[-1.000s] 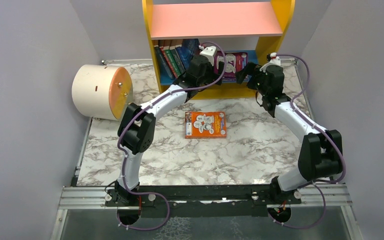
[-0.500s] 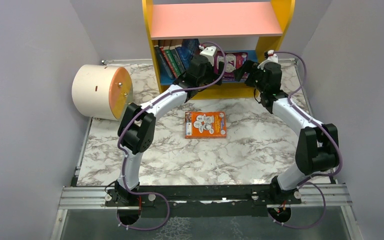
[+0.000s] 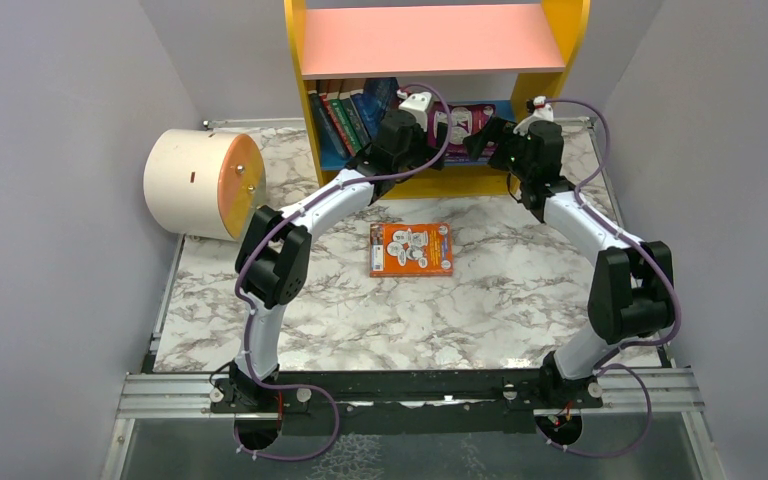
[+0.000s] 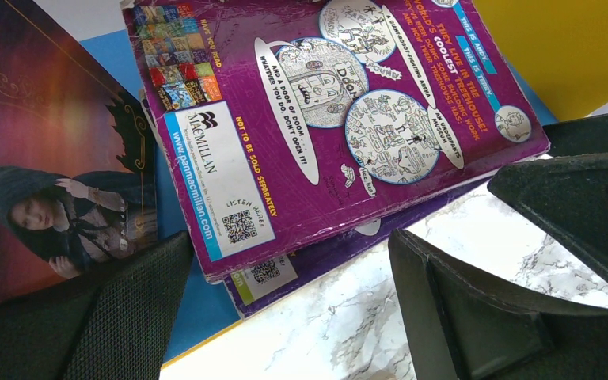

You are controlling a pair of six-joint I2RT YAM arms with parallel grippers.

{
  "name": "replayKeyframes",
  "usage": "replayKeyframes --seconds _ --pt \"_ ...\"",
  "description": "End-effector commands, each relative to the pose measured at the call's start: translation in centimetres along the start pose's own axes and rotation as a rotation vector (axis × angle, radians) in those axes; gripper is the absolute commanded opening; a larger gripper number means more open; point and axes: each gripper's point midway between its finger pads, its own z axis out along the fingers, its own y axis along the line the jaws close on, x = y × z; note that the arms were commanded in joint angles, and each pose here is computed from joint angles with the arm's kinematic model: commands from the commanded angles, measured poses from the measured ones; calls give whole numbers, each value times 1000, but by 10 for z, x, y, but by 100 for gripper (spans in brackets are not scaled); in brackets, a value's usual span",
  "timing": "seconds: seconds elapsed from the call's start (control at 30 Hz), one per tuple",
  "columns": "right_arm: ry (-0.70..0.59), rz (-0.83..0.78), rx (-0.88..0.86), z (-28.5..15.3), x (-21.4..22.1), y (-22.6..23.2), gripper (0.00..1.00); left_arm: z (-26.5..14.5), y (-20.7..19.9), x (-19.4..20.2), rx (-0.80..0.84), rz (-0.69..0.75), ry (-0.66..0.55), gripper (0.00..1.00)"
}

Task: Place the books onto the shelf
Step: Adjust the book on the shelf.

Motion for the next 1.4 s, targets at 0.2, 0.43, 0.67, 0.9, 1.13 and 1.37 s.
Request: replayKeyframes --seconds 0.2,0.43,0.67,0.9,1.13,1.37 --pt "-38 -23 -77 7 -16 16 100 -8 -9 -11 50 -31 -38 87" --pt "-34 -22 -96 9 -17 19 100 -14 -9 -11 54 -44 -42 87" --pt "-32 -23 -101 10 -16 20 100 -18 -9 -9 51 -51 -40 87" --pt "-31 -21 -87 11 -16 17 100 -23 -7 -10 40 -57 -50 87" --pt "-28 -26 -71 11 -15 14 100 -22 -3 -20 14 -44 -67 87" --pt "-31 -29 -72 11 -17 15 100 -16 -4 -25 16 -27 -77 87"
